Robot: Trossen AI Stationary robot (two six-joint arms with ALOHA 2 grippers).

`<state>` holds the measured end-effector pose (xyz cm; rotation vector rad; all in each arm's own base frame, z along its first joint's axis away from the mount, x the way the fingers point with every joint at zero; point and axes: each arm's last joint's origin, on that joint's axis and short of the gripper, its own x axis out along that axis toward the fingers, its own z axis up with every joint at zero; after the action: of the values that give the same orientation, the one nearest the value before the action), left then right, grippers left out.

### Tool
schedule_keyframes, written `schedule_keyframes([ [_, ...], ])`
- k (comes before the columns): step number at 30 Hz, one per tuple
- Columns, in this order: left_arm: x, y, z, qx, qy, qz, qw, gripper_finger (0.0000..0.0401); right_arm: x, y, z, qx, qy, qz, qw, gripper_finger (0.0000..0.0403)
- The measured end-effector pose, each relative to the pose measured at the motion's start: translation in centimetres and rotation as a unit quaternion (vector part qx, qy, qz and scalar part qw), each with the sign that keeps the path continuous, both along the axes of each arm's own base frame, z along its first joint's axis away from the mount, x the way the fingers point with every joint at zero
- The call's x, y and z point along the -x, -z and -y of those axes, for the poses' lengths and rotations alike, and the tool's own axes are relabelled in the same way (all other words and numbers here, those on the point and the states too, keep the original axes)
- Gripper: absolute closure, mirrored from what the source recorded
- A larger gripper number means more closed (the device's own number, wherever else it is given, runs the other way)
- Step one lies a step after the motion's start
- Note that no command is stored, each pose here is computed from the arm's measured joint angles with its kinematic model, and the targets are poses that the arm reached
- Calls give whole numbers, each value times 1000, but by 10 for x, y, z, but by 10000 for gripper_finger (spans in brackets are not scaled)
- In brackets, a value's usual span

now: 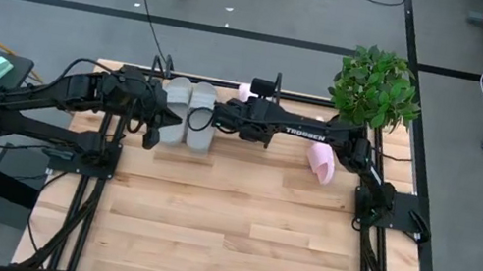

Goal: Pick and place slides into the shelf
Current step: Put the bottom pink slipper on the shelf

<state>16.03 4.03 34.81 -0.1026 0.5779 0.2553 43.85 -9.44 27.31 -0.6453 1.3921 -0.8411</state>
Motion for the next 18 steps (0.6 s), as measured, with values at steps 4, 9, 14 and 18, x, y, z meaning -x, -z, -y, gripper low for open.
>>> schedule_keyframes([
  [4, 0, 0, 0, -7, 5, -2, 1000, 372, 0, 0, -4, 5, -3, -4, 1000, 403],
  [9, 0, 0, 0, -8, 6, -2, 1000, 364, 0, -1, -8, 18, -5, -13, 1000, 403],
  [14, 0, 0, 0, -8, 6, -2, 1000, 364, 4, 0, -7, 13, 12, -6, 1000, 403],
  [18, 0, 0, 0, -8, 6, -2, 1000, 371, 5, 1, -5, 4, 27, 9, 1000, 403],
])
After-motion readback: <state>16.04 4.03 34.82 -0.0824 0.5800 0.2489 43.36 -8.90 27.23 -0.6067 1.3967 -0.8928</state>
